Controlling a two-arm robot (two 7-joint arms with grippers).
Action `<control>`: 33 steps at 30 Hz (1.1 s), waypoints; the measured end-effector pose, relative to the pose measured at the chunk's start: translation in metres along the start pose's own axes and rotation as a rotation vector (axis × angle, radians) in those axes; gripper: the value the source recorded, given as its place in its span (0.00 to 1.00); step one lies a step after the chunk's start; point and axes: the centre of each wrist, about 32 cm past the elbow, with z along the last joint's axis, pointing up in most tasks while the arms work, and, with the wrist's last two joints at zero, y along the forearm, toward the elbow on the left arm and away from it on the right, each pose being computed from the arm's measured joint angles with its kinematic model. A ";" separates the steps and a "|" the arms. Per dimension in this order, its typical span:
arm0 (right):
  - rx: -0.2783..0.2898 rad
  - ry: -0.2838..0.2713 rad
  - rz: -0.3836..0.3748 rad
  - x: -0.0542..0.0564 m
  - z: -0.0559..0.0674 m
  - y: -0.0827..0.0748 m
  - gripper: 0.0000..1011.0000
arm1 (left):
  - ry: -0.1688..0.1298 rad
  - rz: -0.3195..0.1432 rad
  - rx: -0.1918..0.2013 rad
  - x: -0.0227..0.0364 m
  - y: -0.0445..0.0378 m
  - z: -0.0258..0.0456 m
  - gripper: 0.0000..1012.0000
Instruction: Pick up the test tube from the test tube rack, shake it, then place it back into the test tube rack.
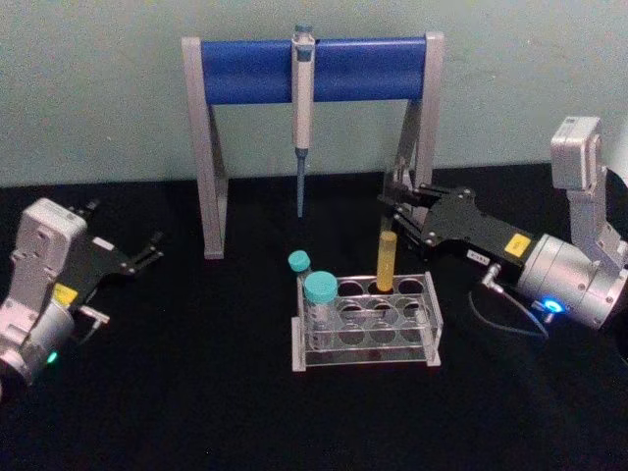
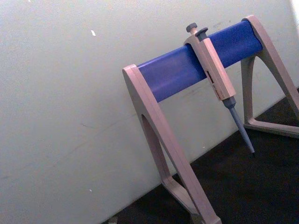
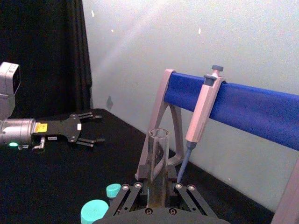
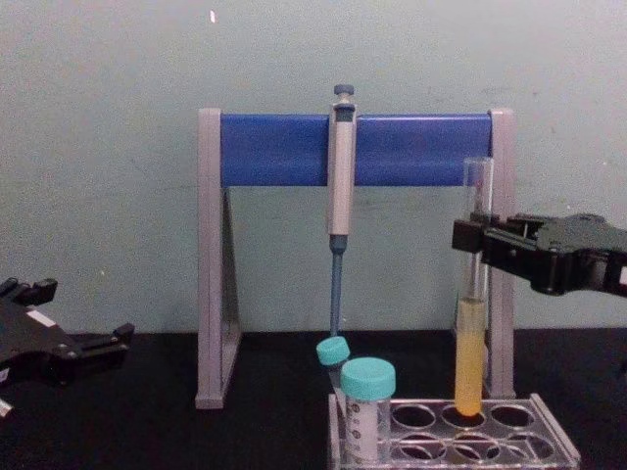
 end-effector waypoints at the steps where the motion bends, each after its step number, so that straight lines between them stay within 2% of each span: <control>1: 0.000 0.001 0.001 0.000 0.000 0.000 0.23 | 0.000 0.000 0.000 0.0000 0.0000 0.0000 0.99; 33: -0.074 0.025 0.018 0.000 -0.023 0.009 0.23 | 0.000 0.000 0.000 0.0000 0.0000 0.0000 0.99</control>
